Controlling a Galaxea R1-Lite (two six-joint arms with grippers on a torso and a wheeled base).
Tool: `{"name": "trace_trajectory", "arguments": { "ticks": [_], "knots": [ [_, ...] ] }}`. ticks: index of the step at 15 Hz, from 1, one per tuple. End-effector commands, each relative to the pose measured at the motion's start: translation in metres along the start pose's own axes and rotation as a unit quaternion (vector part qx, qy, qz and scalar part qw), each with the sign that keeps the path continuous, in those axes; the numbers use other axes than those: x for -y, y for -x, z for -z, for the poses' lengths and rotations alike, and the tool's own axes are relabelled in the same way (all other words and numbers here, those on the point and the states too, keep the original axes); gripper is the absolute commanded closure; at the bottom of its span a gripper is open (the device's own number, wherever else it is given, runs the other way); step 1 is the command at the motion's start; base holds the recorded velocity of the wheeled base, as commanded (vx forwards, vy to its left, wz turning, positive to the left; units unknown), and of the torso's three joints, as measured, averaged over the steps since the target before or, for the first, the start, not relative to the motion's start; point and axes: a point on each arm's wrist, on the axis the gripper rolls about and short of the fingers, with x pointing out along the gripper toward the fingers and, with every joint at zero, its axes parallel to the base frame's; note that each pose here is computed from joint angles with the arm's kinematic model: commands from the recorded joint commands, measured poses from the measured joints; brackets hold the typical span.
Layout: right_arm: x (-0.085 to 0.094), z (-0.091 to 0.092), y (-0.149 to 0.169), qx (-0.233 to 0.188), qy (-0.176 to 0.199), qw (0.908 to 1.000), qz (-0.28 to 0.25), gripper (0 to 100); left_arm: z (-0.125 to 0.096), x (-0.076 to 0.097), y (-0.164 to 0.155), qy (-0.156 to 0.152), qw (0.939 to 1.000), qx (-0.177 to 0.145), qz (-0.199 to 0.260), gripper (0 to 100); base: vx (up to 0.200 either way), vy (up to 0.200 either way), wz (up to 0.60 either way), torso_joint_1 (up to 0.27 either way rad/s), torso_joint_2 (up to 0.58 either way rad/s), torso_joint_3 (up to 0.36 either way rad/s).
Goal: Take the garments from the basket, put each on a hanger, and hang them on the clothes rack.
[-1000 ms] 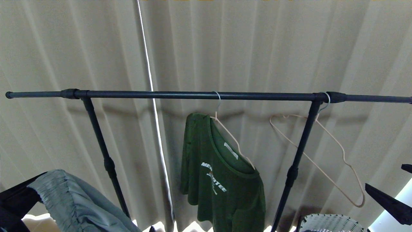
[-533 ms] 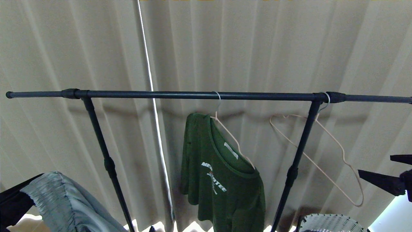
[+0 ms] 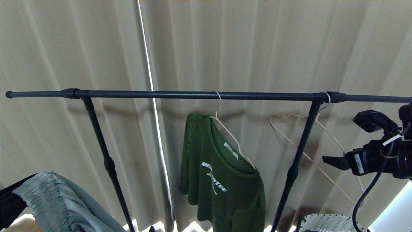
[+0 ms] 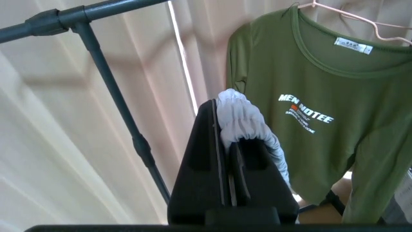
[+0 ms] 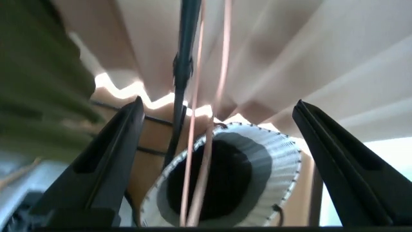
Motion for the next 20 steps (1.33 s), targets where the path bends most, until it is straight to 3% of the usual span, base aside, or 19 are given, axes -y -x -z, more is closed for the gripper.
{"name": "trace_trajectory", "arguments": {
  "ticks": [1, 9, 10, 20],
  "knots": [
    [-0.004, 0.002, -0.026, -0.027, -0.004, 0.9996, -0.004, 0, 0.000, 0.000, 0.001, 0.000, 1.0000, 0.002, 0.000, 100, 0.000, 0.000, 0.00, 0.000, 0.00, 0.000],
    [-0.004, 0.000, -0.024, -0.022, -0.005, 0.9997, -0.003, 0, 0.001, 0.000, 0.001, 0.000, 1.0000, -0.001, 0.000, 100, 0.000, 0.000, 0.00, 0.000, 0.00, 0.000],
    [-0.004, 0.000, -0.022, -0.020, -0.005, 0.9998, -0.002, 100, 0.001, 0.000, 0.001, 0.000, 1.0000, -0.001, 0.000, 100, 0.000, 0.000, 0.00, 0.000, 0.00, 0.000],
    [-0.002, -0.005, 0.004, 0.021, -0.007, 0.9997, 0.006, 100, 0.001, 0.000, 0.000, 0.000, 1.0000, -0.001, 0.000, 100, 0.000, 0.000, 0.00, 0.000, 0.00, 0.000]
  ]
}}
